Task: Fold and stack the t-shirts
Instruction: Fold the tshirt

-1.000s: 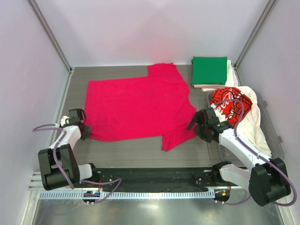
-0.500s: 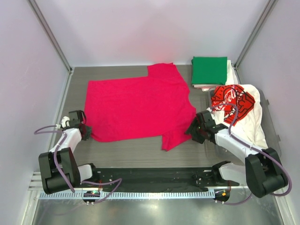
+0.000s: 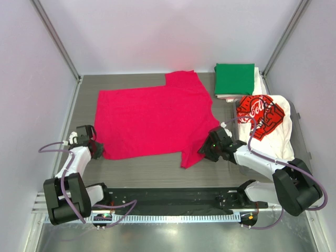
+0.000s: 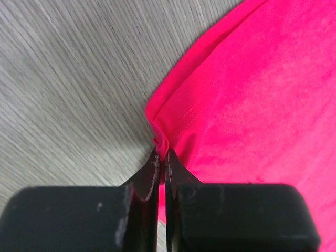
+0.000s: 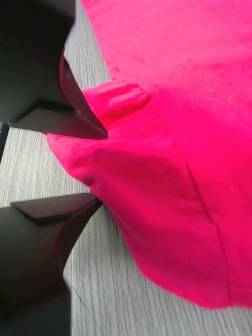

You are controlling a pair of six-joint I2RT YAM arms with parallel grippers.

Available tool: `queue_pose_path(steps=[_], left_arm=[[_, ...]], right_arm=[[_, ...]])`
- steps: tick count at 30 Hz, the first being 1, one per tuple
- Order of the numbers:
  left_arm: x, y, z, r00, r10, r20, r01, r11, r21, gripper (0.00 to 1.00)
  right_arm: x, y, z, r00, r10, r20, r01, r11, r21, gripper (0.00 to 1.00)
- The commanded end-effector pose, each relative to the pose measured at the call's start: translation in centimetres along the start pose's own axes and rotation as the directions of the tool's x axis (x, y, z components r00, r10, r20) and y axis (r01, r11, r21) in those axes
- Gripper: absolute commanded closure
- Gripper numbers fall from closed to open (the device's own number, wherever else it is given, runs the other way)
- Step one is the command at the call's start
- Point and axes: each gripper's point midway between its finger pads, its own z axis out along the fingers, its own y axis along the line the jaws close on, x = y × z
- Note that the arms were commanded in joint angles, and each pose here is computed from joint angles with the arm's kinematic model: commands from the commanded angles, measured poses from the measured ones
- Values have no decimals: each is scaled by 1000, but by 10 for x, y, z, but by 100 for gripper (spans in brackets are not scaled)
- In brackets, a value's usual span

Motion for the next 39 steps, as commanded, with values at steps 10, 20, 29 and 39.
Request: queue_pose_path(steps=[10, 20, 29, 39], left_arm=[[0, -15, -37, 998, 63, -22, -60, 992, 109, 100], [-37, -53, -66, 991, 129, 25, -131, 979, 153, 100], [-59, -97, -31, 979, 195, -56, -188, 976, 111, 100], [-61, -115, 37, 958, 214, -192, -215, 976, 19, 100]], right_arm=[[4, -23, -21, 999, -11, 32, 9, 998, 69, 99], [-69, 51, -79, 982, -108, 158, 104, 994, 33, 99], [-156, 89, -52, 980, -137, 148, 127, 989, 70, 99], [-206, 109, 21, 986, -152, 68, 144, 983, 113, 99]])
